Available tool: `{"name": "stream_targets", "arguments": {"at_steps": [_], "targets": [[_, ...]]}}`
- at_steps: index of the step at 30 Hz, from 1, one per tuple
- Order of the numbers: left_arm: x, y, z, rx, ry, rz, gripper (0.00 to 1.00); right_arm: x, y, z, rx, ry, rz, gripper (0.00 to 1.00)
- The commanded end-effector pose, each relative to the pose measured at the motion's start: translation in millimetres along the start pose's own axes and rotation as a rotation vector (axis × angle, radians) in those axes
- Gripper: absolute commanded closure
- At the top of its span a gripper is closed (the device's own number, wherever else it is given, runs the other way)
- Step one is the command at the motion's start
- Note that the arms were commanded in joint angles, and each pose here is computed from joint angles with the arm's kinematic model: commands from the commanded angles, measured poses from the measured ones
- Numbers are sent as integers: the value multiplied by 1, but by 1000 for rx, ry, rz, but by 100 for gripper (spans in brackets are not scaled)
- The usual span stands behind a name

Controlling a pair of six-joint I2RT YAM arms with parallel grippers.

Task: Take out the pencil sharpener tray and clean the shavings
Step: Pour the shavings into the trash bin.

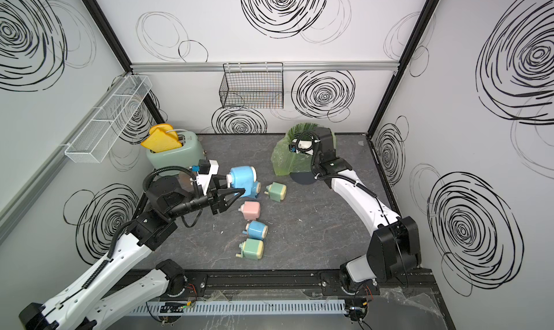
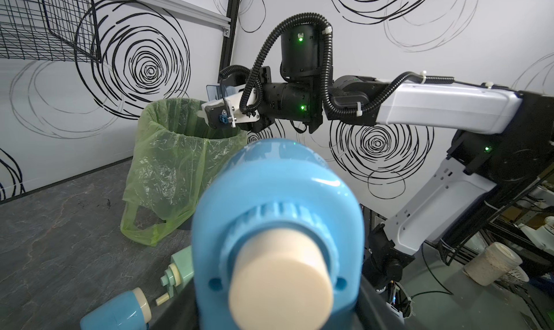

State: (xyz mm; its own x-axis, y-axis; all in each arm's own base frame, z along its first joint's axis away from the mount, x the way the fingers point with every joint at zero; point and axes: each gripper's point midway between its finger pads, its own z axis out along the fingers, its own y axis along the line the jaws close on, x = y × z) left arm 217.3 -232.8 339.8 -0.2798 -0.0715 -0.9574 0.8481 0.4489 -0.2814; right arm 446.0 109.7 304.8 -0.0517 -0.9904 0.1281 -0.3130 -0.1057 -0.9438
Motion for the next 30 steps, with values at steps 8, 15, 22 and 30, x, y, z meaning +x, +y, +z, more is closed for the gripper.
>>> {"name": "stream_targets", "arguments": {"at_steps": [8, 15, 22, 30], "targets": [[-17, -10, -2, 31, -48, 53, 76, -13, -22, -14, 44, -40, 39, 57], [-16, -10, 0, 37, -46, 50, 76, -31, -17, -20, 44, -101, 26, 56], [-16, -9, 0, 29, -44, 50, 76, -24, -18, -21, 63, -95, 27, 56], [-16, -9, 2, 35, -41, 48, 77, -23, -20, -20, 47, -104, 44, 56]]}}
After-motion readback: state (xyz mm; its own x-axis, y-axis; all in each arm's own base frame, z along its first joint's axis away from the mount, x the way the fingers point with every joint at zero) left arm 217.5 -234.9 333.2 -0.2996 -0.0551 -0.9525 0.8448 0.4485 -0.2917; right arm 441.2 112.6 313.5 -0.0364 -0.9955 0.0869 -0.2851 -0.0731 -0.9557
